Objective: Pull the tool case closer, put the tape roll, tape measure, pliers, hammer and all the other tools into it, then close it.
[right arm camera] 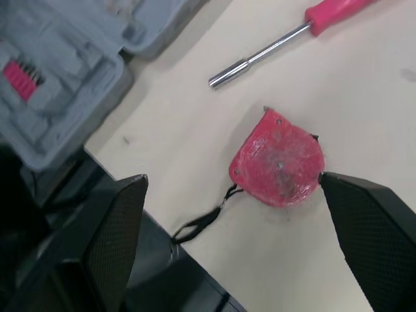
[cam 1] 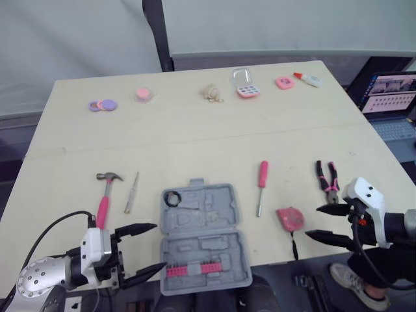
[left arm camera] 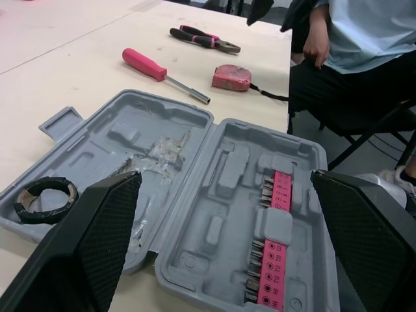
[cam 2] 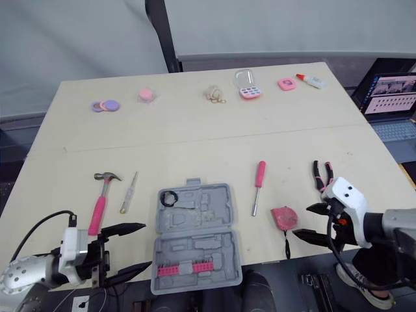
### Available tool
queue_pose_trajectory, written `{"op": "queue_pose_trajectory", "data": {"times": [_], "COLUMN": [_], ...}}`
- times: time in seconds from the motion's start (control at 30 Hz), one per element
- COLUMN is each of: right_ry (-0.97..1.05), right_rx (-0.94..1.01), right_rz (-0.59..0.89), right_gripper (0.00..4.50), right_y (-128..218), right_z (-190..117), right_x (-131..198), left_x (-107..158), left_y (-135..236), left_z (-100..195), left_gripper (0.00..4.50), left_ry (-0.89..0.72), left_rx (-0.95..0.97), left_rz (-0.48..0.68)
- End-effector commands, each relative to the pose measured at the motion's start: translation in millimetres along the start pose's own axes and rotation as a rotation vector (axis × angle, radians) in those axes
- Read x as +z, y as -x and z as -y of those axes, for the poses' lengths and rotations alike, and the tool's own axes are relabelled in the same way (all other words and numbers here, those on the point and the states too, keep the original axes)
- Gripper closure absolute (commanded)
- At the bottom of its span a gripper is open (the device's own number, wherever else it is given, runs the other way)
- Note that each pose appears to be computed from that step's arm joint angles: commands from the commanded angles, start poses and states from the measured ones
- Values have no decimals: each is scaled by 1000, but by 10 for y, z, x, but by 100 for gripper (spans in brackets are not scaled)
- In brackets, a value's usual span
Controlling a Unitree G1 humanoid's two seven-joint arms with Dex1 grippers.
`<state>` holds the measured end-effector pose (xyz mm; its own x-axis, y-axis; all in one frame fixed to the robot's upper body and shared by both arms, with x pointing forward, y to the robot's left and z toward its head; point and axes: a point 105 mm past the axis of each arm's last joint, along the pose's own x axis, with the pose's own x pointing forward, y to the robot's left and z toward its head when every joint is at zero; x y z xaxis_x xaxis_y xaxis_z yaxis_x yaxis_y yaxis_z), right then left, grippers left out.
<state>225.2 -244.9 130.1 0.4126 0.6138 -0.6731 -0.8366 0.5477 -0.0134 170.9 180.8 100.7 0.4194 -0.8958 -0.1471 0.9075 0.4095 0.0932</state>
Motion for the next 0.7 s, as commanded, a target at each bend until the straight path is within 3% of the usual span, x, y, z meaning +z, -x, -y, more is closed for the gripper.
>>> {"op": "queue_pose_trajectory", "data": {"times": [0.03, 0.3, 0.7], "right_ry": [162, 476, 574], "right_rx": [108, 169, 208], "right_rz": [-28, -107, -142], "right_gripper": [5, 5, 5], "right_y": [-19, -293, -548], "right_z": [-10, 311, 458], "right_x": [61, 105, 60], "left_x": [41, 56, 41], "left_y": [14, 9, 79], "left_z": [24, 51, 162], "left_gripper": [0, 0, 0], "left_ry": [-20, -37, -35], "left_rx": [9, 36, 69], "left_rz": [15, 15, -7]}}
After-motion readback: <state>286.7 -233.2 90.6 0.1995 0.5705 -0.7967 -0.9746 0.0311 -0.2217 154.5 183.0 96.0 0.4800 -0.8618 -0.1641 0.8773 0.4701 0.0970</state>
